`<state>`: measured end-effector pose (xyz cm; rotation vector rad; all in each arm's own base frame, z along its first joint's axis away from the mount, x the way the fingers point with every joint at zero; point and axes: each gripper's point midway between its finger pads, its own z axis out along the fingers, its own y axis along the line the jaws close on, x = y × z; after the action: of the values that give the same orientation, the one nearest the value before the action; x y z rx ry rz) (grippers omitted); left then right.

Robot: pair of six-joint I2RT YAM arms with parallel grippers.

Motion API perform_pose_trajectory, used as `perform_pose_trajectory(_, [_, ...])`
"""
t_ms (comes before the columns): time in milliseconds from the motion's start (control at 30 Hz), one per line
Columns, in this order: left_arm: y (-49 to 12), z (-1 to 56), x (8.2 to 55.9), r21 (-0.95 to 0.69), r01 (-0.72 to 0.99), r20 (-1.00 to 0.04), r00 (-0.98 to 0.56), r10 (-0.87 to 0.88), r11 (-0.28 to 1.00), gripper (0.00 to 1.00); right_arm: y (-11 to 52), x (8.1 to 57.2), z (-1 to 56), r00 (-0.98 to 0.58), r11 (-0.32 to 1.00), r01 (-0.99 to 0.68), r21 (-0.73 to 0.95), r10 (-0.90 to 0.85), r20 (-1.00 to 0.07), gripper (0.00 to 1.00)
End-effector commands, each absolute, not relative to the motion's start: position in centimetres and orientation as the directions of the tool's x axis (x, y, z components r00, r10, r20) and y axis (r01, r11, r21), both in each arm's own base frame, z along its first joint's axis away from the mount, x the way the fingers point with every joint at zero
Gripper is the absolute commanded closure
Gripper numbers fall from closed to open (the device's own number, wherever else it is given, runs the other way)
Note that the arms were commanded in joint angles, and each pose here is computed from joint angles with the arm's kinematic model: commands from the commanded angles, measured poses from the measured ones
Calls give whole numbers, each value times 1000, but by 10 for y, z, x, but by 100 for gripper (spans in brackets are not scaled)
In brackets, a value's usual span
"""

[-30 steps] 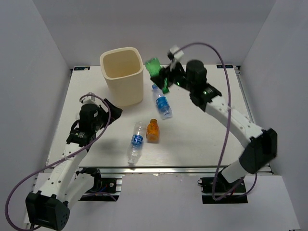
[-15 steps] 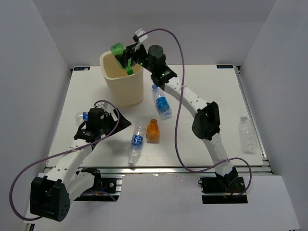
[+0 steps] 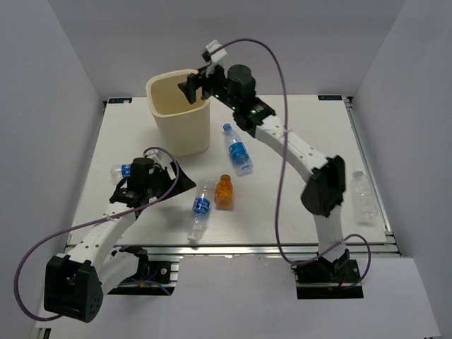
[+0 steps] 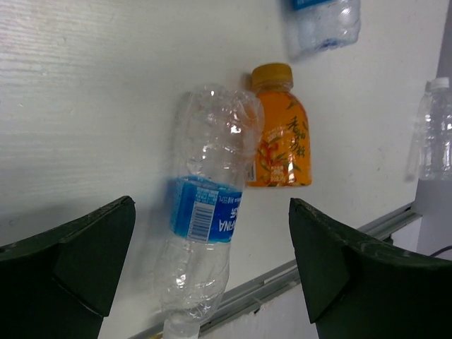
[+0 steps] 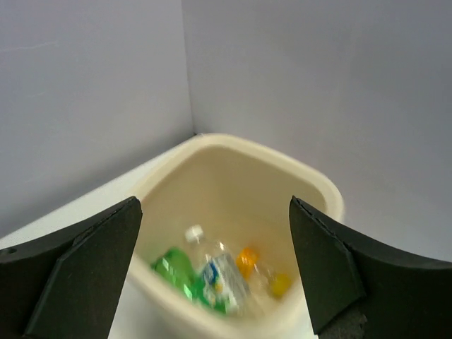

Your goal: Put the plastic bottles in the bin

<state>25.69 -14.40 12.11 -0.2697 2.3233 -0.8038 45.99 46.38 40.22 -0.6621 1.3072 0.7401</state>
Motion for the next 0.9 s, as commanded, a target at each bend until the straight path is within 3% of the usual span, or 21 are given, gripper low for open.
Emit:
perform_pose_trajectory(0, [-160, 126, 249, -622, 85, -501, -807, -313, 778, 2, 393, 433, 451, 156, 721, -691, -52, 79, -985, 10])
perform_pose_trajectory(267, [-166, 74, 219, -388, 54, -429, -894, -128, 920, 2, 240, 392, 370, -32, 902, -427, 67, 59, -998, 11])
perform_pose_trajectory(300, [-168, 73, 220, -376, 57, -429, -896, -119, 925, 2, 229, 386, 333, -105, 909, -409, 84, 44, -993, 11])
perform_pose_trajectory(600, [-170, 49, 237, -258, 29, -424, -902, -87, 966, 3, 159, 340, 234, -333, 937, -294, 189, 85, -939, 11])
perform_pose_trajectory(767, [-170, 46, 245, -245, 14, -441, -892, -99, 969, 12, 144, 329, 206, -416, 943, -239, 233, 117, -902, 11])
perform_pose_trajectory(867, [-168, 53, 249, -232, 8, -459, -882, -102, 973, 32, 137, 328, 200, -429, 945, -217, 245, 133, -894, 11])
